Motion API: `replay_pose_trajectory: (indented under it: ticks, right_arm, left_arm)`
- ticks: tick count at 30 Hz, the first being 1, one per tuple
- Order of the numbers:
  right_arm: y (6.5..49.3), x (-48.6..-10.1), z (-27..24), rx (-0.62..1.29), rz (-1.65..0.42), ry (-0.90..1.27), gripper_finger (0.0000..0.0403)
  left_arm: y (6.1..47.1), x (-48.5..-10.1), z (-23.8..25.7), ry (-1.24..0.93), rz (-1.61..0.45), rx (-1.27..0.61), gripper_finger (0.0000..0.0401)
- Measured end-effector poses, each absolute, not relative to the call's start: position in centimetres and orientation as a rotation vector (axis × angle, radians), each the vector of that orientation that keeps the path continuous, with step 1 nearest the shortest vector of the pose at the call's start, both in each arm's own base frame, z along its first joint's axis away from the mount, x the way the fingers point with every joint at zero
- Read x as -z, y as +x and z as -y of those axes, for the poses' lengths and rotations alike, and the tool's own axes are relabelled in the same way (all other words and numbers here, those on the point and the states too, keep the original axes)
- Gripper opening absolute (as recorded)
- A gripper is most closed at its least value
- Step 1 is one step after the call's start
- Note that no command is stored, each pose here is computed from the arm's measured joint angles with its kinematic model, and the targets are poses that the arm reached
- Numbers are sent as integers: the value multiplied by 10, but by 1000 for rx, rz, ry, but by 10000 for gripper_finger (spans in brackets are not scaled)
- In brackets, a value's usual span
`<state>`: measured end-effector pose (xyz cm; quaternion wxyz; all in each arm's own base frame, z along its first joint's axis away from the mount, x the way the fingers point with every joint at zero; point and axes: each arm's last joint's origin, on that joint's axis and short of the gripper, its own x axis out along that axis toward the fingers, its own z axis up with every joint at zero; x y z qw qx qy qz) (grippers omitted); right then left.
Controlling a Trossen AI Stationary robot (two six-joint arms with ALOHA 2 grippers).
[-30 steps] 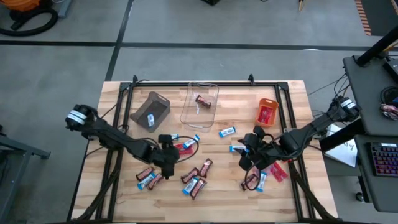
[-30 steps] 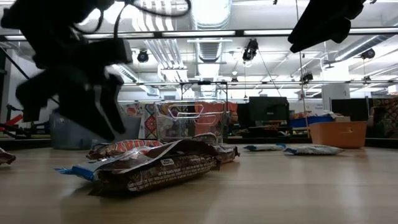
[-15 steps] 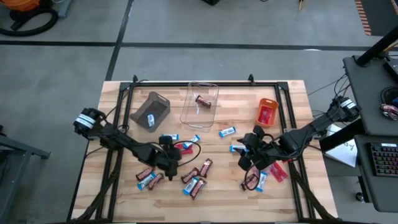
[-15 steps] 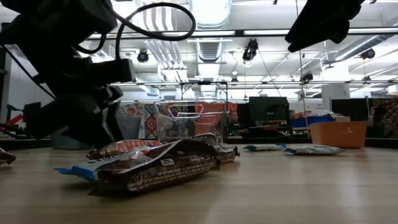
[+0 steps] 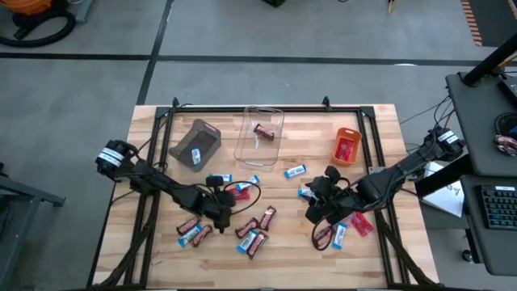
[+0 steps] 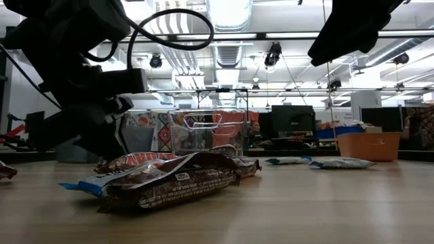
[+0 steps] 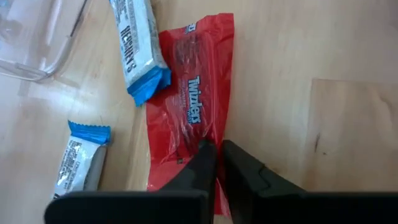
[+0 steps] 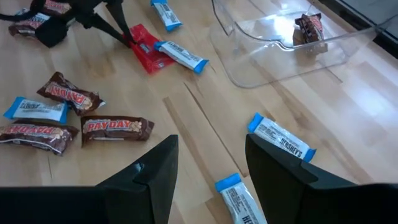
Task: Sort candy
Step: Put the red candy into the orange bin
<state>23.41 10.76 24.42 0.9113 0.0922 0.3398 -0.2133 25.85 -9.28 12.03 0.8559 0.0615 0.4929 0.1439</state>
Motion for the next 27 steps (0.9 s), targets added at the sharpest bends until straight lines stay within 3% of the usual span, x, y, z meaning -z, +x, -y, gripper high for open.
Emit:
replay_pose_trajectory:
  ticks: [12,20,27]
  right_arm:
    - [256,-236,-120,301,-661,-41,180]
    - [288,-227,-134,193,-520,-219,180]
    - [310,-229,-136,170,-388,-320,180]
  left_arm:
    - [250,-172,92,75,-898,-139,0]
    - [247,-219,93,29,-639,9,0]
    - [256,-230,98,60,-494,77,0]
